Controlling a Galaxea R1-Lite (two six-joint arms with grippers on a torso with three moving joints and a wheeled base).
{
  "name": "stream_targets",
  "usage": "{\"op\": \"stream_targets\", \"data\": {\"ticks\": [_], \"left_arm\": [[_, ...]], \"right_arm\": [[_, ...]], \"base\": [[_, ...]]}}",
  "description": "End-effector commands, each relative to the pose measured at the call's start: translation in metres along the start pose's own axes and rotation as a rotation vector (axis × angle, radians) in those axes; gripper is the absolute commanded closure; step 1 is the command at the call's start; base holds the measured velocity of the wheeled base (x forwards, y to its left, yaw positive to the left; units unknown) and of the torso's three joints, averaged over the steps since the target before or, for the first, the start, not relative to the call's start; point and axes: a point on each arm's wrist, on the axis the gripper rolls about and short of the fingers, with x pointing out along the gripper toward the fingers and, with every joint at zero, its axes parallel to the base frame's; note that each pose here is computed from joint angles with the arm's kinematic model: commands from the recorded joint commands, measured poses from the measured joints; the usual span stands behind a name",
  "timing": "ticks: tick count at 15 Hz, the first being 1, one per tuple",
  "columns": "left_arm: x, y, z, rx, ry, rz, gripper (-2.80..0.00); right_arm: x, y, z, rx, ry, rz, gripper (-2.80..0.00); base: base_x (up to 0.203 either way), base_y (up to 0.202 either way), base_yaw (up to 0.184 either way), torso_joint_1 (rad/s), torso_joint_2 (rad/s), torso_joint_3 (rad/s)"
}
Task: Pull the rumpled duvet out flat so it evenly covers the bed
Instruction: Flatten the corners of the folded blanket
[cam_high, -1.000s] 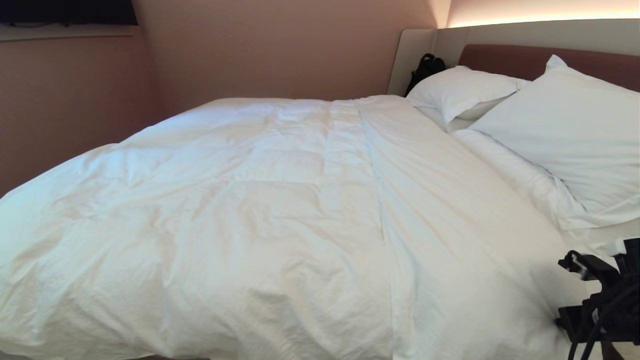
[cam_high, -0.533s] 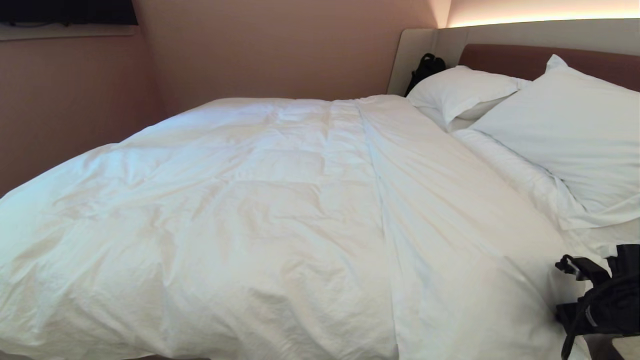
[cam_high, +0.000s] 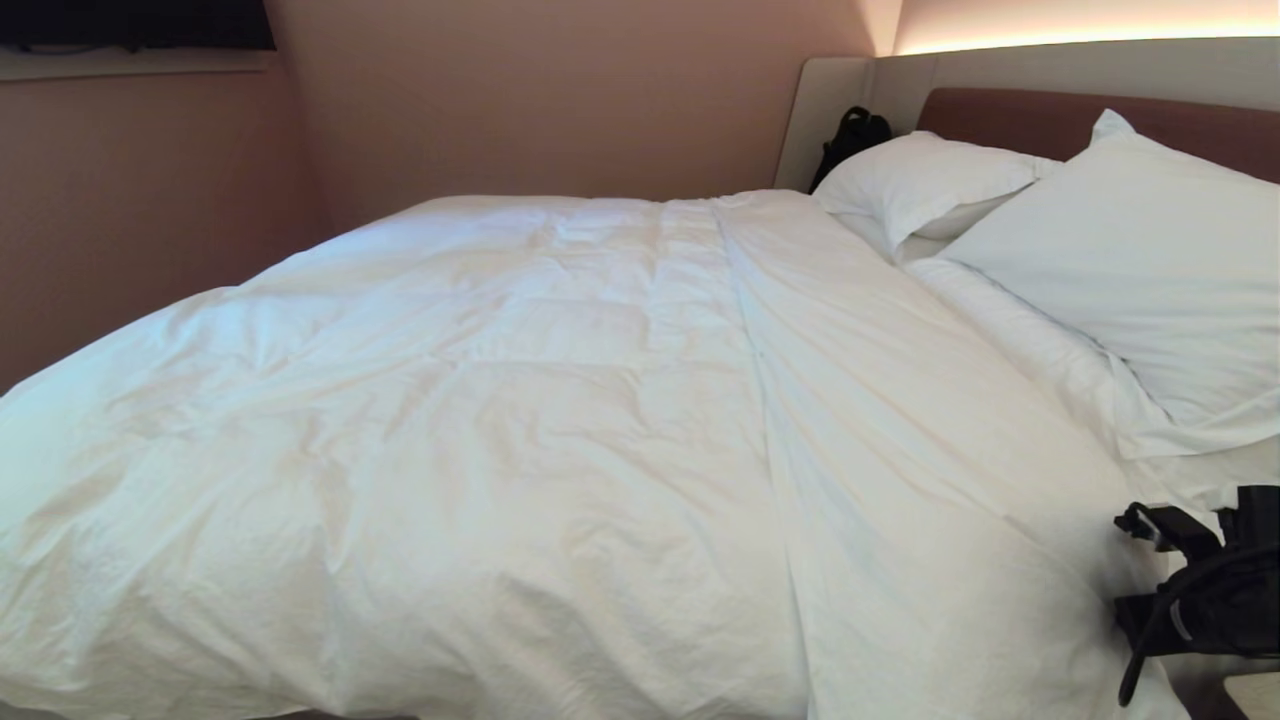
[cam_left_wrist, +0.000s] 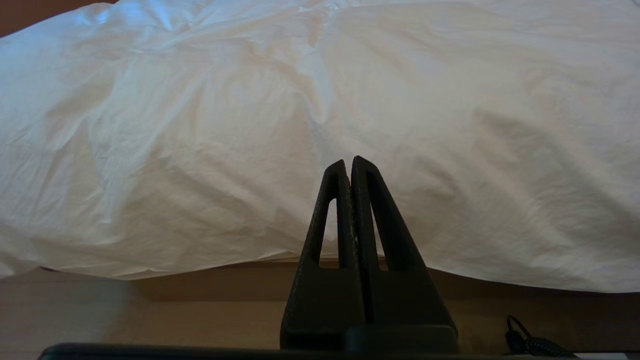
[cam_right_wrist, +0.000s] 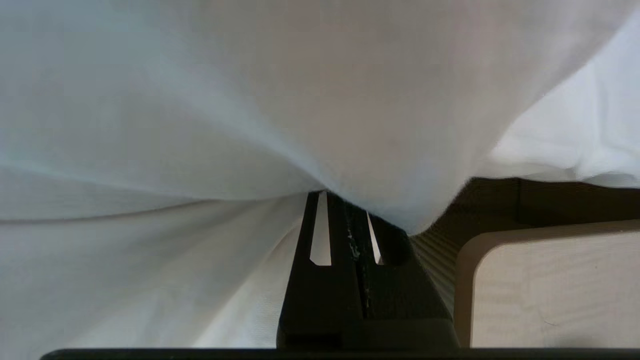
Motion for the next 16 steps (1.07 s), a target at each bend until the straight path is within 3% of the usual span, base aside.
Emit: {"op": "stream_targets", "data": {"ticks": [1, 9, 14, 16], "left_arm": [[0.0, 0.0, 0.0, 0.0, 0.0, 0.0, 0.0], [0.0, 0.0, 0.0, 0.0, 0.0, 0.0, 0.0], [0.0, 0.0, 0.0, 0.0, 0.0, 0.0, 0.0], [0.0, 0.0, 0.0, 0.0, 0.0, 0.0, 0.0]], "right_arm": [[-0.019, 0.002, -0.002, -0.004, -0.031, -0.004, 0.0], [-0.079, 0.029, -0.016, -0.064, 0.04, 0.102, 0.0], [-0.145, 0.05, -0.033, -0.131, 0.117, 0.18, 0.0], [-0.171, 0.056, -0.038, -0.161, 0.092, 0.203, 0.0]], "base": [[0.0, 0.0, 0.0, 0.0, 0.0, 0.0], [0.0, 0.0, 0.0, 0.0, 0.0, 0.0], [0.0, 0.0, 0.0, 0.0, 0.0, 0.0], [0.0, 0.0, 0.0, 0.0, 0.0, 0.0]]}}
